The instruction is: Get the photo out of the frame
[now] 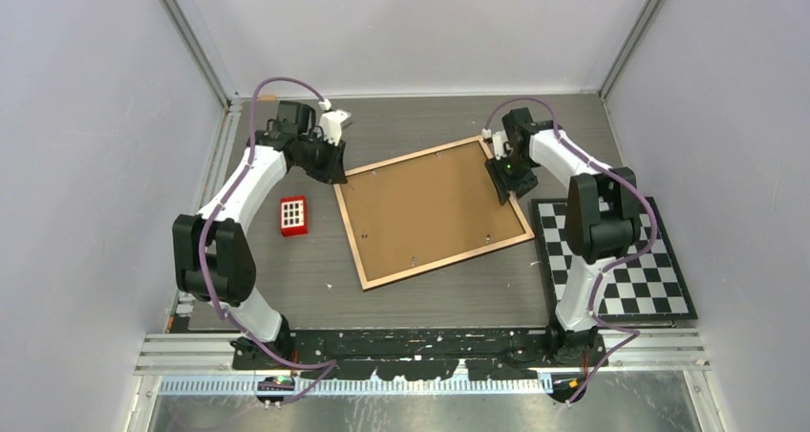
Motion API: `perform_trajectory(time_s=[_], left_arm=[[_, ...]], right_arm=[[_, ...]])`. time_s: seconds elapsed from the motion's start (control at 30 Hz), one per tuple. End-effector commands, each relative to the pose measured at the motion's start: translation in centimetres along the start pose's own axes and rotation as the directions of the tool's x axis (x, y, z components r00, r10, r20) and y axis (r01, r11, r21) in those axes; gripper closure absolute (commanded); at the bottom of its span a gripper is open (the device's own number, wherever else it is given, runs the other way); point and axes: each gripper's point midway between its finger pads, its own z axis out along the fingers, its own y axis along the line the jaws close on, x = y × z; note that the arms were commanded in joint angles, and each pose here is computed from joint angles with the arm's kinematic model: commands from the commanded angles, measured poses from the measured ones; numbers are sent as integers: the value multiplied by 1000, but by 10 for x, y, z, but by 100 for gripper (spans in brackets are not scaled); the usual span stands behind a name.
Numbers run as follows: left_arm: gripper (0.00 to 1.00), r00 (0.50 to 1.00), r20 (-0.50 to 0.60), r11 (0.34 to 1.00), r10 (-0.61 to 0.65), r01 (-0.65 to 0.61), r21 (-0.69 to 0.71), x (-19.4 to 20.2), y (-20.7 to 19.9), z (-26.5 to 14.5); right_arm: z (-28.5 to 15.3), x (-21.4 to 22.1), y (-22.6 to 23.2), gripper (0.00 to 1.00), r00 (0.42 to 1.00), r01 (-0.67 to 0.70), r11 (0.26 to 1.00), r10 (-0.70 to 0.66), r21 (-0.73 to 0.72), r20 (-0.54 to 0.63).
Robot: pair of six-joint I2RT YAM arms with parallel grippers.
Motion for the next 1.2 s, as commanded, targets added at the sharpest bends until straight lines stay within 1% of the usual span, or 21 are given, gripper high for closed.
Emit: perform_trajectory(time_s=[0.0,0.13,0.3,0.43,0.53,0.6,0.77,0.87,0.93,1.03,1.1,1.17], left_arm=[[100,997,64,999,43,-43,4,-20,-4,-12],[100,997,63,999,49,-49,-7,-16,-5,-16],[100,996,64,998,60,-59,-22,-14,-4,-20],[100,996,64,998,65,-63,-29,-13,-4,-22],[100,996,63,998,64,-63,-25,-13,-5,-21],[100,996,64,998,67,-65,-27,-14,-5,-22],[100,996,63,997,68,-66,-30,-15,-3,-21],[100,996,61,997,68,-67,-29,-16,-3,-21],[100,996,60,997,70,-68,-29,-16,-3,-21],[100,996,56,997,67,-66,-28,-14,-2,-20],[100,996,54,998,65,-63,-28,-14,-2,-18],[100,997,54,998,63,-61,-26,-15,-2,-17]], right_arm=[[1,-26,-32,48,1000,12,998,-14,55,28],[14,-30,-32,53,1000,25,1000,-25,13,-3],[26,-32,-19,56,997,60,994,-64,-94,-42],[35,-33,-12,67,991,95,983,-108,-158,-75],[34,-39,-3,76,984,145,969,-163,-198,-74],[33,-43,4,79,977,187,961,-204,-201,-65],[32,-40,25,83,939,319,924,-338,-209,-59],[35,-46,20,83,910,401,901,-412,-166,-39],[36,-60,3,83,887,456,886,-460,-88,-33],[34,-103,-28,83,846,530,844,-533,80,19],[31,-133,-43,83,819,555,810,-572,189,49],[30,-162,-50,83,798,560,787,-596,259,88]])
